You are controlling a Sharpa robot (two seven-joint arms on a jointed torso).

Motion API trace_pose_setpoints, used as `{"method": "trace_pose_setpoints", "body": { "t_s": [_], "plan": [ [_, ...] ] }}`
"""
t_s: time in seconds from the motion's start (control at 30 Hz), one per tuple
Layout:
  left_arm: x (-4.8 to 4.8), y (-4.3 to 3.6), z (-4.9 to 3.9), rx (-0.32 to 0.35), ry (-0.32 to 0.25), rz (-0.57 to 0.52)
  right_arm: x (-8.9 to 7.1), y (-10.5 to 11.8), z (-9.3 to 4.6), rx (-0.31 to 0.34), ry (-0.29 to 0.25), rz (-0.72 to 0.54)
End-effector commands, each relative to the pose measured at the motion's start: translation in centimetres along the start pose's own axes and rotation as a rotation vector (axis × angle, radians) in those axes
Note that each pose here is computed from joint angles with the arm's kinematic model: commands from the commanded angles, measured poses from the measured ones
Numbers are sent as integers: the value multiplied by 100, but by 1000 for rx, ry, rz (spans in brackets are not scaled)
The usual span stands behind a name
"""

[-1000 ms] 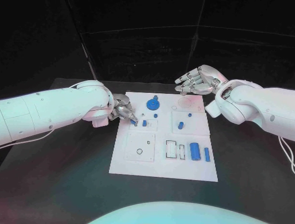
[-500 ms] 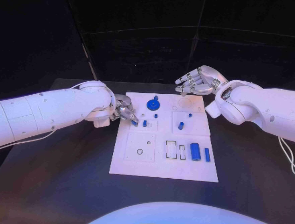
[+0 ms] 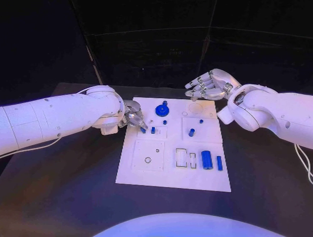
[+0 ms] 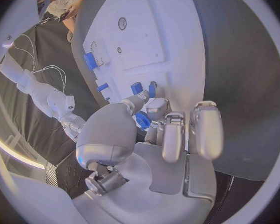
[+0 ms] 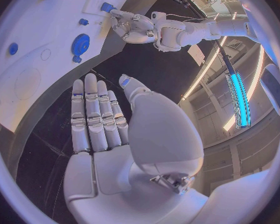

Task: Assemble the parts on the task board

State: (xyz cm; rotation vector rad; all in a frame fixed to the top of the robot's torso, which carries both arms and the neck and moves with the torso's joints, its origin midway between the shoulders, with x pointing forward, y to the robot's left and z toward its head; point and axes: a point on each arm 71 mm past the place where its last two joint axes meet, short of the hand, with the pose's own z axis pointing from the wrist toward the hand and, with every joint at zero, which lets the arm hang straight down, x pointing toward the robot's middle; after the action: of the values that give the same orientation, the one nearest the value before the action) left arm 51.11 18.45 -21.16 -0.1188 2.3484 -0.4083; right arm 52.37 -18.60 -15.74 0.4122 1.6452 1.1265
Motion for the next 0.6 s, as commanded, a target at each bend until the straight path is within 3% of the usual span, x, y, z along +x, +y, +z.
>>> {"method": "trace_pose_setpoints", "body": {
  "t_s": [0.03,0.6],
  "plan": [
    [13,3,8,-16,15,17,2,20,5,-13,3,3],
    [24,11,21,-27,25,34,5,19,8,-13,5,3]
  ]
}}
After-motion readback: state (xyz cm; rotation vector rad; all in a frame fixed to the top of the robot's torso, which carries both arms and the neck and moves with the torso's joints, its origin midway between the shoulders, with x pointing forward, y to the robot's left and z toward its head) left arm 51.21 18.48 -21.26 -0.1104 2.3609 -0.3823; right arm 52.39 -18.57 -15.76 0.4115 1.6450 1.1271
